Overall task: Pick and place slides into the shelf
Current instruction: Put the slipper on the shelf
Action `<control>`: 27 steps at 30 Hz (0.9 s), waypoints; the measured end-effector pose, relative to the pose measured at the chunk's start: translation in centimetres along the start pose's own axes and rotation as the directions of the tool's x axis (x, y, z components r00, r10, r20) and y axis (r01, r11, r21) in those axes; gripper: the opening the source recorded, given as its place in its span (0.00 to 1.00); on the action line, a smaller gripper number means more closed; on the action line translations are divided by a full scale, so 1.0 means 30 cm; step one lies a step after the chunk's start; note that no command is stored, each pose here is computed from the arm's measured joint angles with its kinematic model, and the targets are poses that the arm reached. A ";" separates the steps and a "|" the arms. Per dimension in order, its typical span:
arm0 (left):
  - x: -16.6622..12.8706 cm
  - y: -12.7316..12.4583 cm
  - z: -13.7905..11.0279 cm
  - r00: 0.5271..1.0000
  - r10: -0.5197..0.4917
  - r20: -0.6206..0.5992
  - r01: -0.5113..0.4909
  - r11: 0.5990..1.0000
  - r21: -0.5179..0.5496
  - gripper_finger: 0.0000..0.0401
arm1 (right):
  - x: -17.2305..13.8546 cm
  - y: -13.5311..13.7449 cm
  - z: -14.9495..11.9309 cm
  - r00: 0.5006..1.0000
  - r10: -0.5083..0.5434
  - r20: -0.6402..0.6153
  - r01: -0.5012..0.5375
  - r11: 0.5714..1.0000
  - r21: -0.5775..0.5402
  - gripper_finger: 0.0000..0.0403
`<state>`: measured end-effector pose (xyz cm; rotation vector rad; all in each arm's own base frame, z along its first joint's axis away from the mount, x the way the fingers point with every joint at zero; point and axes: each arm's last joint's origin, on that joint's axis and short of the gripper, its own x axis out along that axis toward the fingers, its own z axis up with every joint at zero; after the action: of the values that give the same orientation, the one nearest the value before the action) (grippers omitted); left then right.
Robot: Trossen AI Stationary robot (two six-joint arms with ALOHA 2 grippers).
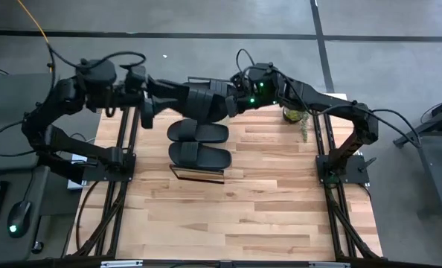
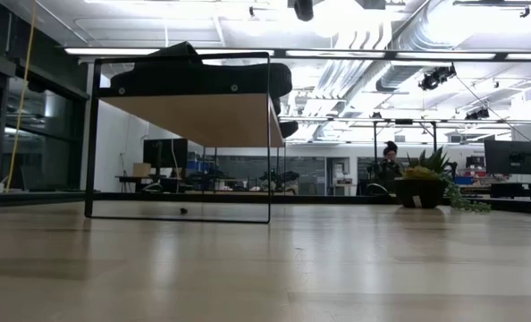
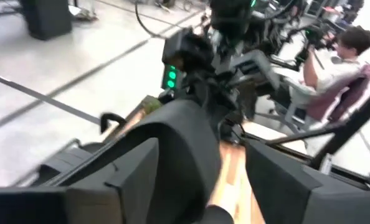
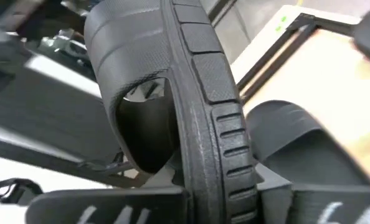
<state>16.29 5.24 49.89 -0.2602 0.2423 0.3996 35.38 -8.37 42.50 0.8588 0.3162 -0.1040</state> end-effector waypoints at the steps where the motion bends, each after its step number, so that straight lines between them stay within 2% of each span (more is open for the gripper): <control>1: -0.014 0.005 0.011 1.000 0.014 0.011 -0.014 1.000 0.002 0.58 | -0.005 -0.014 0.009 1.000 -0.012 0.000 0.012 1.000 0.007 0.06; 6: -0.078 0.026 0.049 0.998 0.056 0.038 -0.056 0.998 0.008 0.65 | -0.029 -0.073 0.053 0.999 -0.044 -0.002 0.044 0.999 0.021 0.06; 16: -0.110 0.037 0.058 0.996 0.081 0.026 -0.082 0.996 0.042 0.61 | -0.085 -0.181 0.140 1.000 -0.018 -0.005 0.019 0.995 0.096 0.07; 22: -0.104 0.037 0.058 0.996 0.082 0.020 -0.083 0.995 0.048 0.60 | -0.059 -0.277 0.118 0.999 -0.015 -0.049 0.023 0.985 0.171 0.07; 27: -0.105 0.037 0.058 0.996 0.082 0.021 -0.083 0.995 0.049 0.60 | -0.005 -0.339 0.073 0.998 0.045 -0.037 -0.036 0.973 0.227 0.06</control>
<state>13.33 5.65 52.17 -0.1976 0.2445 0.4768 33.55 -16.66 36.49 1.0941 0.3298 -0.0849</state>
